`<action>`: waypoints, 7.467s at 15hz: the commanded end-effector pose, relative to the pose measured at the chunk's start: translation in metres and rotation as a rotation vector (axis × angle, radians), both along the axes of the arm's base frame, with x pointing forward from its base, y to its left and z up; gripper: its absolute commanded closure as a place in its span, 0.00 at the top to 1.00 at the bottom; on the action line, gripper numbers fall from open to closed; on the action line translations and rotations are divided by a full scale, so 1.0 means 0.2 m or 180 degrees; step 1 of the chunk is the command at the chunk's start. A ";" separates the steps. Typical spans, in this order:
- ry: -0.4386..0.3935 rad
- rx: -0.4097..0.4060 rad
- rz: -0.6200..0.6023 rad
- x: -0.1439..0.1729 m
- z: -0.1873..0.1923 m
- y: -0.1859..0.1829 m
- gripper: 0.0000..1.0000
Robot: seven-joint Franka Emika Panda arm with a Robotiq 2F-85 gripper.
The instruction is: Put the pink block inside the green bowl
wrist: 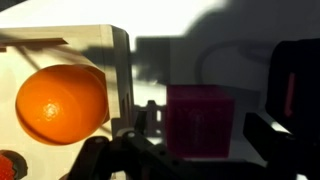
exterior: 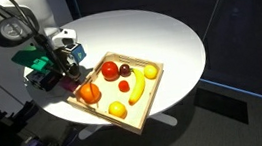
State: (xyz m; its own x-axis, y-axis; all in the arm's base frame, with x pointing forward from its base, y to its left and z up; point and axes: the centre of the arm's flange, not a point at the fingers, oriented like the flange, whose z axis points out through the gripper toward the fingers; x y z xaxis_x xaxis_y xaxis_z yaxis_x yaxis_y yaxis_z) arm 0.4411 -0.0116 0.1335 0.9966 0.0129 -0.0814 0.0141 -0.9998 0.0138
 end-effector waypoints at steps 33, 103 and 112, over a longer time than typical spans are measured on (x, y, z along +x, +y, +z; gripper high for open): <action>-0.0233 0.0160 0.0451 0.21 0.57 0.41 0.30; -0.0537 0.0469 0.1699 0.25 0.68 0.94 0.30; -0.0217 0.0431 0.1465 0.17 0.69 0.73 0.30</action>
